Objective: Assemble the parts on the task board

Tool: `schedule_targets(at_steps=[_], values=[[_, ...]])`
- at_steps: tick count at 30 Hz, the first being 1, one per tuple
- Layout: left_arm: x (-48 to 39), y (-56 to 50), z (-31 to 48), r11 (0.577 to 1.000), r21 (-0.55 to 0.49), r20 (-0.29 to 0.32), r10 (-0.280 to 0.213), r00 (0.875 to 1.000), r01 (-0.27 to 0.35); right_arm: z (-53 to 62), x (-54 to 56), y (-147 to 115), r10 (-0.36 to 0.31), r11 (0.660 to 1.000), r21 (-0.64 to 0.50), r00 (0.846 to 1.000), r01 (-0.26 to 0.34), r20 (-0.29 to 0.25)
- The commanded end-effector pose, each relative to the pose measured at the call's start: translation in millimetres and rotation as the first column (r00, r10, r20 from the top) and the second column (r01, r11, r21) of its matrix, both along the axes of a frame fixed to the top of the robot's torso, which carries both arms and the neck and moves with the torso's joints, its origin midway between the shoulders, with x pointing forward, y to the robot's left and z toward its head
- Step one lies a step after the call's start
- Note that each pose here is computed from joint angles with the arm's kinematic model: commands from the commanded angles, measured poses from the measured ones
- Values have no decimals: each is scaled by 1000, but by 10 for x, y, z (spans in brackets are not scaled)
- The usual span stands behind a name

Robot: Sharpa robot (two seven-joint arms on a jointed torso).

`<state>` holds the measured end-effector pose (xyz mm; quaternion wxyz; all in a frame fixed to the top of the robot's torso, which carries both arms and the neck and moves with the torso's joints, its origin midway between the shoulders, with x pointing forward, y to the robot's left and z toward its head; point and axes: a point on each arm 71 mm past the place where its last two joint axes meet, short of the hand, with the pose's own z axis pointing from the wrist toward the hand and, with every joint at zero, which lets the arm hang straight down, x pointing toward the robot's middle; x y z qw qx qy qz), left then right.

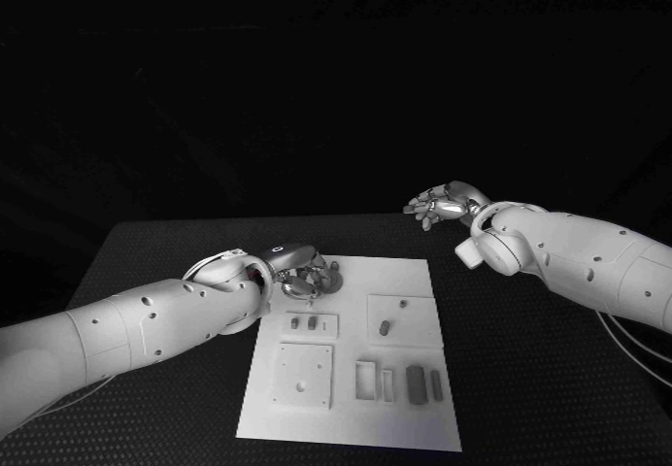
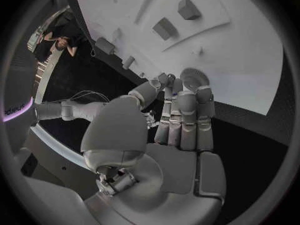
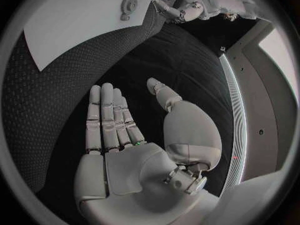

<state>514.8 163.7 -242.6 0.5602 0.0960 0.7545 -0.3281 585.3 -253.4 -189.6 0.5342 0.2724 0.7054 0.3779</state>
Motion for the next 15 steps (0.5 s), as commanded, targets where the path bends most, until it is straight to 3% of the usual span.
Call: schedule_targets(at_steps=[1, 8, 15], values=[[-6, 83, 17, 1000, 0, -57, 3, 998, -4, 0, -6, 9, 14, 1000, 3, 1000, -14, 0], [-10, 292, 30, 999, 19, -66, 33, 997, -32, 0, -8, -8, 11, 1000, 2, 1000, -11, 0], [-18, 303, 7, 999, 50, -79, 19, 997, -15, 0, -7, -5, 12, 1000, 2, 1000, -12, -1]])
